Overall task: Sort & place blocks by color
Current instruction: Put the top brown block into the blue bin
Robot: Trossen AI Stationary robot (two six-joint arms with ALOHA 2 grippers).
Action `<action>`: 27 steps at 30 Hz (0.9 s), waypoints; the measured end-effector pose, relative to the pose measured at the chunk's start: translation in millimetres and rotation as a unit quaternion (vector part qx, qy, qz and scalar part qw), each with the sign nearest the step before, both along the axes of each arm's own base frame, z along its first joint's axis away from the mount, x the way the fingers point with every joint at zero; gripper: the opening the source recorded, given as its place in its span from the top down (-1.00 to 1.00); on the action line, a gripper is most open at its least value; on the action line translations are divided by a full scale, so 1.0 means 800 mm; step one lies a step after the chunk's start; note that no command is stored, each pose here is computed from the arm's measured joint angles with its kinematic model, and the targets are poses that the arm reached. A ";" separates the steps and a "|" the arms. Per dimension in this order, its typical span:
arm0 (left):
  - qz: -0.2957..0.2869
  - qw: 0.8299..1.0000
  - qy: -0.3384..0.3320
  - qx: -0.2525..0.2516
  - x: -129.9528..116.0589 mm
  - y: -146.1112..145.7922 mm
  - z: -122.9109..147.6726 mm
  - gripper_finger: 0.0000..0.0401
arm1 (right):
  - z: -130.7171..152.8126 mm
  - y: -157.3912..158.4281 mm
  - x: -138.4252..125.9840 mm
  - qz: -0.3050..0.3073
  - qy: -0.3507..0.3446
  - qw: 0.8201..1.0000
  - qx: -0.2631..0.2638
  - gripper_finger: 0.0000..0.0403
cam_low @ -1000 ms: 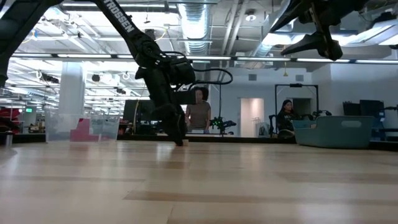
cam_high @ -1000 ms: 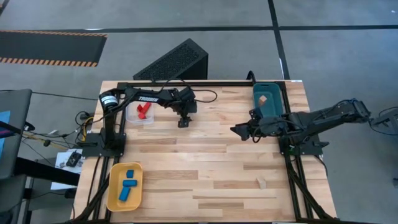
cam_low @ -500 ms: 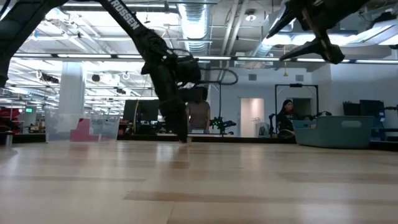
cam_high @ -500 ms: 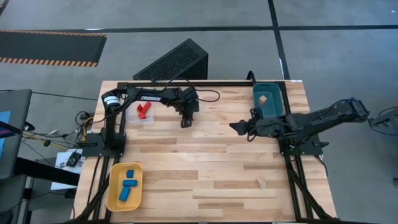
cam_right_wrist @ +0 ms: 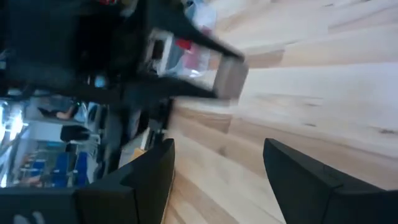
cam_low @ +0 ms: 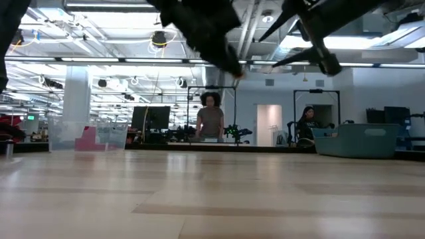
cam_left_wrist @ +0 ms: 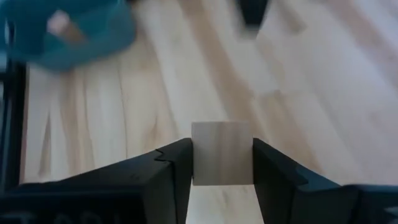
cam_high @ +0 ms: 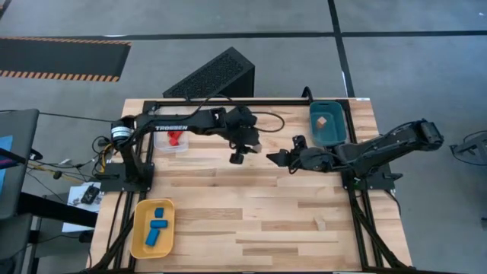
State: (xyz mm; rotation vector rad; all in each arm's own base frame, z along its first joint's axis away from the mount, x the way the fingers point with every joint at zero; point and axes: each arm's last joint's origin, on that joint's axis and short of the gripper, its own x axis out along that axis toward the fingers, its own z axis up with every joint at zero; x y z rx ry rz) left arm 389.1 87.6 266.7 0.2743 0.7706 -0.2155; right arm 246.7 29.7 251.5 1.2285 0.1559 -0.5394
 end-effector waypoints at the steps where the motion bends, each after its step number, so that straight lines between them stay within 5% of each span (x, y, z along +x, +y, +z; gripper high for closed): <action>1: -0.007 1.000 -0.008 0.002 0.004 -0.007 0.008 0.45 | -0.001 -0.001 0.002 -0.002 -0.002 1.000 0.000 -0.34; 10: -0.036 0.997 -0.056 0.025 0.020 -0.048 0.051 0.40 | 0.003 -0.004 0.010 0.003 -0.024 0.999 -0.022 -0.34; 19: -0.023 0.998 -0.054 0.017 0.019 -0.052 0.052 0.39 | 0.009 -0.008 0.013 0.004 -0.045 0.998 -0.045 -0.32; 27: -0.023 0.998 -0.055 0.018 0.020 -0.052 0.053 0.39 | 0.009 -0.010 0.014 0.009 -0.045 0.998 -0.040 0.15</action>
